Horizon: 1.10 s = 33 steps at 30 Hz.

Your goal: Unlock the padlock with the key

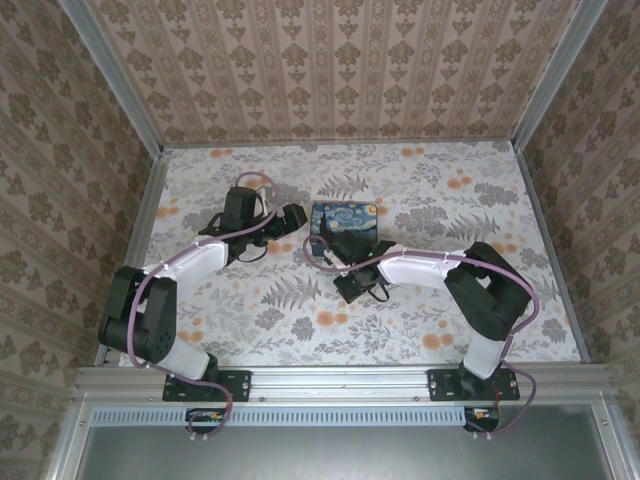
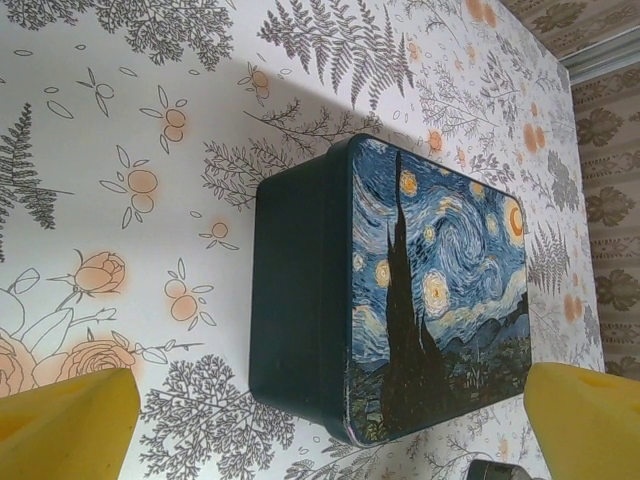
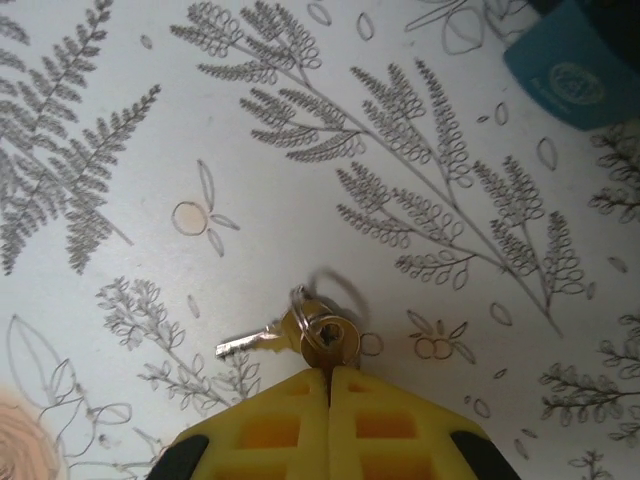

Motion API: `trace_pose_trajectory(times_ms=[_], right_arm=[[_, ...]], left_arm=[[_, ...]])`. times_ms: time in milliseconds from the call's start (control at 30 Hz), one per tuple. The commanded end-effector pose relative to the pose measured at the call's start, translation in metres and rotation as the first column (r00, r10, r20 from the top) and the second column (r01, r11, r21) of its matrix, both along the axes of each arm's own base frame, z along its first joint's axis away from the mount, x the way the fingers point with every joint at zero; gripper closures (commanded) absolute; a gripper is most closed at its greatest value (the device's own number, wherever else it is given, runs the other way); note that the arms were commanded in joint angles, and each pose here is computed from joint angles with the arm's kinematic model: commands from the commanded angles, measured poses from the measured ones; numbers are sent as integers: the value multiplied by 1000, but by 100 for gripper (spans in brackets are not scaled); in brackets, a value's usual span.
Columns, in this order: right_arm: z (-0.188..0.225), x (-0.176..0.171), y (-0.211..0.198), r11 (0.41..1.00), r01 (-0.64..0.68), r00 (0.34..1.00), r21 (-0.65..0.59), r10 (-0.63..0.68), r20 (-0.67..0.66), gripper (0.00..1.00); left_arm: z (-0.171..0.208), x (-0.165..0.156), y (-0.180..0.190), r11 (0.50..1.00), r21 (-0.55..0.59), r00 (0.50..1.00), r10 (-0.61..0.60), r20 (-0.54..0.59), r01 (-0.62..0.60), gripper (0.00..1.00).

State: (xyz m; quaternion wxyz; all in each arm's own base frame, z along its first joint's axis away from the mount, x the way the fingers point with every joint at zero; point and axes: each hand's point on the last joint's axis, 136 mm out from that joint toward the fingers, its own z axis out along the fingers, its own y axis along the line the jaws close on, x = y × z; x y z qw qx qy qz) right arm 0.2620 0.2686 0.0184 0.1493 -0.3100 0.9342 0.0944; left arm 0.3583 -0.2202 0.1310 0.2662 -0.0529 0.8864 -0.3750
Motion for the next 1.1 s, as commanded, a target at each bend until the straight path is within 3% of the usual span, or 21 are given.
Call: trace_pose_trajectory(times_ms=[0,533,567,633,700,1067], right_arm=[[7,-17,3,997,23,997,79,-18,-68,100],[47,-14,9,972,74,996,222,-62,-61,100],[45,-15,10,974,65,997,219,-52,-64,95],[39,-15,8,979,59,997,197,-46,-67,60],[33,-15,6,983,54,997,175,-43,-70,50],[12,-19,-4,996,-74,996,-45,72,-43,44]], left_arm=[[5,-2,-3,999,-50,1000,-4,-10,4,0],[12,-12,-12,994,-110,998,-18,-57,12,0],[12,-12,-12,994,-110,998,-17,-57,11,0],[11,-12,-12,994,-109,998,-16,-58,10,0],[11,-12,-12,994,-110,998,-16,-58,10,0],[12,-9,-13,993,-116,999,-16,-48,11,0]])
